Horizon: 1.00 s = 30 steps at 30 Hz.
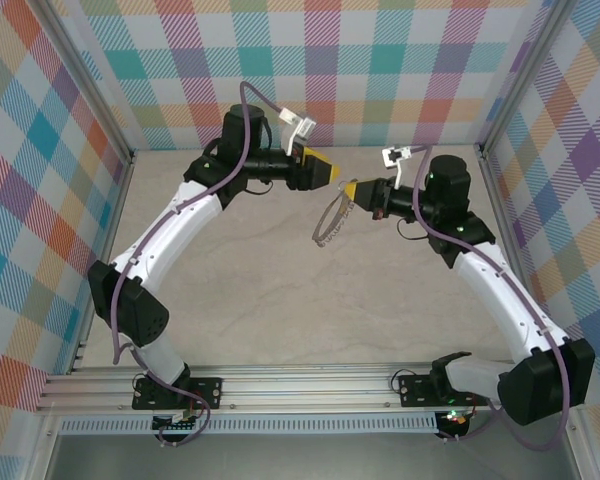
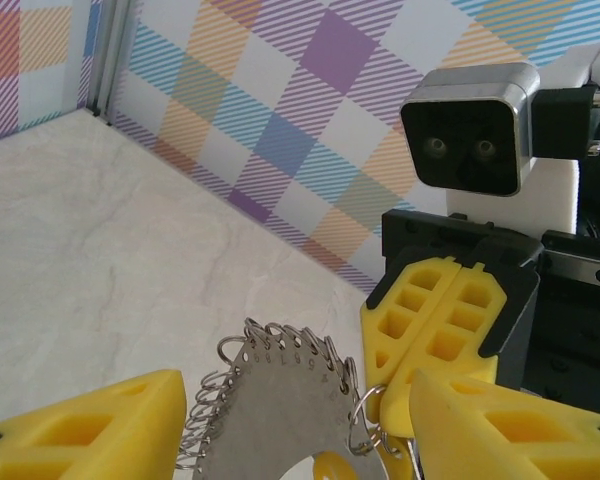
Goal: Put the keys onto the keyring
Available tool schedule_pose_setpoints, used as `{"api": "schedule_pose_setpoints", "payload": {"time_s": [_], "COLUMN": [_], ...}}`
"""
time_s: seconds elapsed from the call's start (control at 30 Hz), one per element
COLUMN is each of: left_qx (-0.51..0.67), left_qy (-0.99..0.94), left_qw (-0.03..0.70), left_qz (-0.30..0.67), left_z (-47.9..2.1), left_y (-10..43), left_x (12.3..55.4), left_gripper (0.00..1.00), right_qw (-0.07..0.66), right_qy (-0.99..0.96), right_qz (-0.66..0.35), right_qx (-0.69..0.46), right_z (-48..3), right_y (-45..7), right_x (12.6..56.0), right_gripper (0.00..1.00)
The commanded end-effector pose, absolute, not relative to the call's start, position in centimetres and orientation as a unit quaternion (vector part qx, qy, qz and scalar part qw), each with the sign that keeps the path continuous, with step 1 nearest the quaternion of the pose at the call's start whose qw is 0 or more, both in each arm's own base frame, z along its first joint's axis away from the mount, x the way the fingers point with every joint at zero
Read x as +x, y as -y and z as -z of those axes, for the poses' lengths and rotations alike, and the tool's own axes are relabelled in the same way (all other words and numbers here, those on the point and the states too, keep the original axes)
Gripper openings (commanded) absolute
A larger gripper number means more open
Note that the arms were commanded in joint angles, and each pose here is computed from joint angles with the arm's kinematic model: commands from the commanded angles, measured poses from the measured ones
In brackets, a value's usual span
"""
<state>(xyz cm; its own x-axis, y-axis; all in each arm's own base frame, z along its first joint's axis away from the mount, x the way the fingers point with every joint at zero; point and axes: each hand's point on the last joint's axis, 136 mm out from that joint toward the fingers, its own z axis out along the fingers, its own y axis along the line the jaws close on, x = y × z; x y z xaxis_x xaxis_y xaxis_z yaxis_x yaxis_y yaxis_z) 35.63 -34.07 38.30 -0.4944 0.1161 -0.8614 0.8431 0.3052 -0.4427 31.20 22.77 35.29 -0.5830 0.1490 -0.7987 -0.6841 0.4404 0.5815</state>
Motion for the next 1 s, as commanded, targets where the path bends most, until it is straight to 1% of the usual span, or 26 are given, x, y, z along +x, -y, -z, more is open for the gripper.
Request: {"api": "schedule_pose_setpoints", "payload": {"time_s": [0.0, 0.17, 0.3, 0.33, 0.4, 0.53, 0.63, 0.87, 0.97], "left_qx": [0.363, 0.395, 0.41, 0.415, 0.409, 0.387, 0.379, 0.322, 0.321], "left_qy": [-0.698, -0.667, -0.659, -0.648, -0.643, -0.649, -0.643, -0.678, -0.677], "left_qw": [0.382, 0.372, 0.342, 0.348, 0.343, 0.33, 0.337, 0.35, 0.35], "left_qz": [0.485, 0.51, 0.529, 0.535, 0.55, 0.566, 0.574, 0.56, 0.562], "left_z": [-38.0, -37.9, -35.4, -35.3, -34.7, -34.2, -34.2, -33.4, -33.2], "left_y": [33.8, 34.8, 35.4, 35.7, 35.9, 36.2, 36.2, 36.0, 36.0], "left_x": [35.9, 36.0, 35.8, 35.9, 36.0, 36.4, 36.3, 38.0, 38.0], "left_gripper": [0.61, 0.62, 0.62, 0.62, 0.6, 0.52, 0.52, 0.53, 0.5], "right_qw": [0.438, 0.432, 0.415, 0.413, 0.413, 0.41, 0.403, 0.399, 0.398], "right_qy": [-0.73, -0.731, -0.733, -0.734, -0.734, -0.733, -0.734, -0.735, -0.735], "right_qz": [-0.483, -0.484, -0.486, -0.483, -0.483, -0.485, -0.489, -0.491, -0.493], "right_qx": [-0.205, -0.211, -0.233, -0.237, -0.241, -0.244, -0.245, -0.242, -0.241], "right_z": [-36.4, -35.4, -34.8, -34.7, -34.7, -34.6, -34.2, -33.9, -33.9], "right_y": [-22.5, -21.9, -21.6, -21.5, -21.4, -21.5, -21.7, -21.7, -21.6], "right_x": [31.5, 31.6, 31.2, 31.2, 31.3, 31.4, 31.6, 31.9, 32.0], "right_gripper": [0.0, 0.0, 0.0, 0.0, 0.0, 0.0, 0.0, 0.0, 0.0]}}
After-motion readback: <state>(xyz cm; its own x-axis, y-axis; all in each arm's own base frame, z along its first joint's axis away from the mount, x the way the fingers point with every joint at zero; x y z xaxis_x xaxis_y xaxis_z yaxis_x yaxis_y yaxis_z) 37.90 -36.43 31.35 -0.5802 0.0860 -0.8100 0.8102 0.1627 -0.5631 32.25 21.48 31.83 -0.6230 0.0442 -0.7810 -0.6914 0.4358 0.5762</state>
